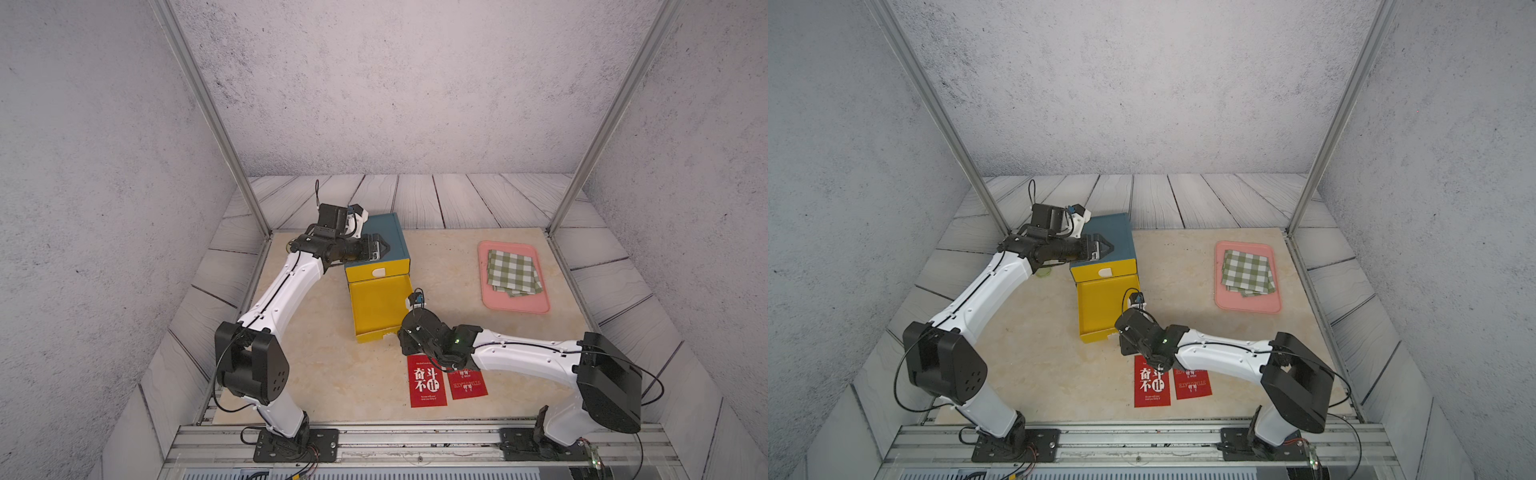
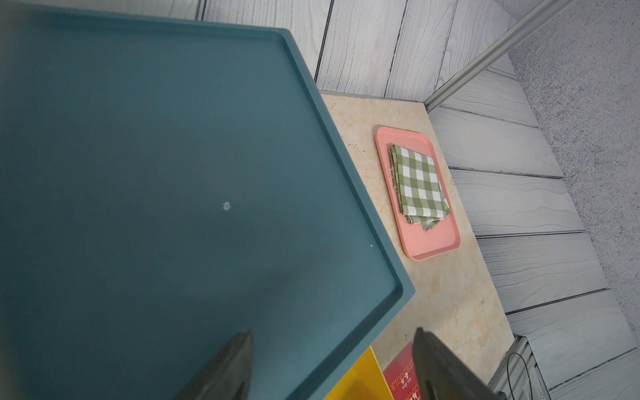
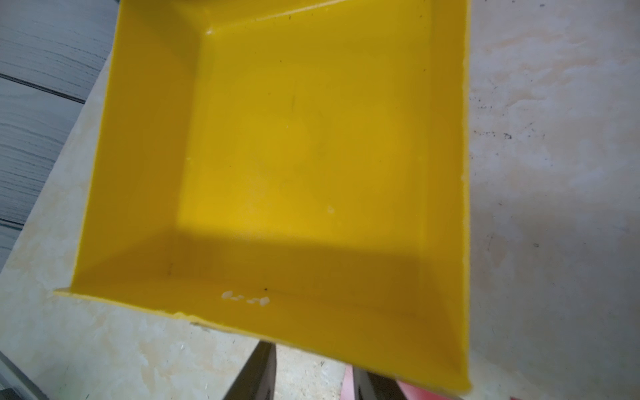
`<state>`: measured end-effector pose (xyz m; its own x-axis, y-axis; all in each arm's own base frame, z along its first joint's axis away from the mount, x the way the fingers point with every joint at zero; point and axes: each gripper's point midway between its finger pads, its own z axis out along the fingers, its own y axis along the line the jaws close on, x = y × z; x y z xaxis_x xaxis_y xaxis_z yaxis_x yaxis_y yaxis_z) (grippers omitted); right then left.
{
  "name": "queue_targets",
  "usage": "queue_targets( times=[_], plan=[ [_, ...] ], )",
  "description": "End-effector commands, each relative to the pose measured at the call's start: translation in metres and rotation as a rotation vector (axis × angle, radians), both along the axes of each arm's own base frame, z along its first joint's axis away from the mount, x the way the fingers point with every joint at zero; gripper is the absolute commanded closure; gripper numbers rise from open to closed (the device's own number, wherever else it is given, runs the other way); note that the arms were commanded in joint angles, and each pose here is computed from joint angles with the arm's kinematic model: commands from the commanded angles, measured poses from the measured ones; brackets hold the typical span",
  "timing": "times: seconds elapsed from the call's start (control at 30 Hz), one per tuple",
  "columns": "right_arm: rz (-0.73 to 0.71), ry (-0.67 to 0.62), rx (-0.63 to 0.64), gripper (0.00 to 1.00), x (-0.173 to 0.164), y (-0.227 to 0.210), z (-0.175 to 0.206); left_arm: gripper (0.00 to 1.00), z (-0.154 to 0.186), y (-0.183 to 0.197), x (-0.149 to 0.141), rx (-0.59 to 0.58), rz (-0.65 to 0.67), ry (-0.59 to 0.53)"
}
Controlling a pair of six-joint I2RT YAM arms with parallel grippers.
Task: Take the postcards out of the drawer
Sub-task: Close the drawer in the storage box.
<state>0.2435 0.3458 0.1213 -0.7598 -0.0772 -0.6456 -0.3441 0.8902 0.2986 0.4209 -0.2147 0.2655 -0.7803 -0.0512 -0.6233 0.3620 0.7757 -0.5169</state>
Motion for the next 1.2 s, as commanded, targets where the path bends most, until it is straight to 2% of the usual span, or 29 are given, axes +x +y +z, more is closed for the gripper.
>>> queue_targets(
  times=[0.0,0.6,1.17],
  plan=[
    [0.022,-0.038,0.028,0.60,0.009,0.013,0.010,0.22,-0.012,0.001,0.000,0.000,-0.008,0.033],
    [-0.011,-0.082,0.028,0.60,0.026,0.005,0.019,0.23,-0.038,0.003,-0.002,0.034,-0.008,0.093],
    [0.026,-0.157,0.078,0.60,0.053,0.034,0.026,0.24,-0.034,0.002,-0.002,0.028,-0.011,0.091]
  ],
)
